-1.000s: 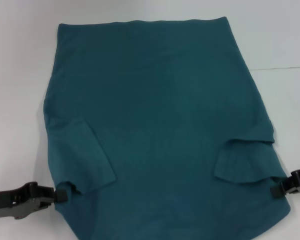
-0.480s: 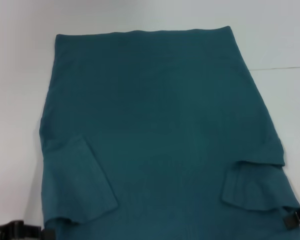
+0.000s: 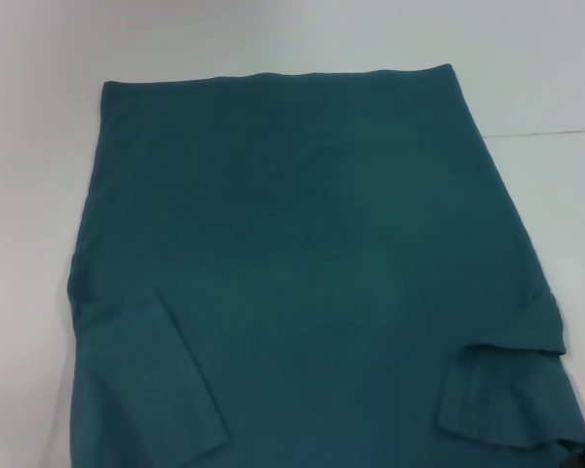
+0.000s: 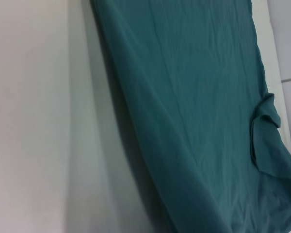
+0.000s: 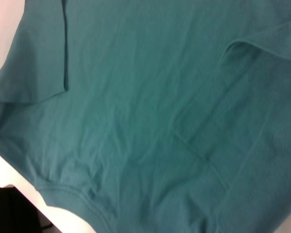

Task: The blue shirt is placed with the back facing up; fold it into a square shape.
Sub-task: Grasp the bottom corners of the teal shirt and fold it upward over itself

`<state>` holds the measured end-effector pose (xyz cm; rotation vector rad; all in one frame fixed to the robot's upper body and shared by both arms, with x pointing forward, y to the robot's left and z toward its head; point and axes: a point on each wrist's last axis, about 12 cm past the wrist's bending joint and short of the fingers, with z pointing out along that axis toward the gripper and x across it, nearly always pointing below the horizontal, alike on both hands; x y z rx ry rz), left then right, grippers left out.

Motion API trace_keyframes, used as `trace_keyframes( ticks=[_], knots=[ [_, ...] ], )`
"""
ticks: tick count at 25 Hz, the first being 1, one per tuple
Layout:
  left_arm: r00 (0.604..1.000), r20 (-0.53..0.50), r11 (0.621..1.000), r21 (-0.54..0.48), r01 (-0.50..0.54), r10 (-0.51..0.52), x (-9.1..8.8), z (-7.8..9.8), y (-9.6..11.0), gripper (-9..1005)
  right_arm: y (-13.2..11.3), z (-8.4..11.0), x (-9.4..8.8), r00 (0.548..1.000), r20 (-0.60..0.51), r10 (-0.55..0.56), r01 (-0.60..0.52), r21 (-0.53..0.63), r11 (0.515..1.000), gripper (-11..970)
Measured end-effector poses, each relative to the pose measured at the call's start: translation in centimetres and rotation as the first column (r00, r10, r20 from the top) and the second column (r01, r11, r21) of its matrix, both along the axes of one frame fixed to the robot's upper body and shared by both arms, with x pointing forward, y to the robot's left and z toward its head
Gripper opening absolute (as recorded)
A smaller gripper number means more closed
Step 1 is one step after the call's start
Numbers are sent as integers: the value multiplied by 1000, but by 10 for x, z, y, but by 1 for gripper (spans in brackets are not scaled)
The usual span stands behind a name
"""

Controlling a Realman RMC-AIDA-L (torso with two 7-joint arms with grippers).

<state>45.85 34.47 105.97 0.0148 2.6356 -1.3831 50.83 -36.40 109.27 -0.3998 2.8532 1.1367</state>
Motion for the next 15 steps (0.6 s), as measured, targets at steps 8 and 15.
trace_keyframes(
  ticks=[8,15],
  knots=[
    [994,78,996,-40,75,-72,14,11,-9,29,4,10,10,997,82,-11,6,65,998,90],
    [998,20,995,-84,-50,52,55,24,-23,31,9,17,33,981,141,-131,119,90,989,95]
  ],
)
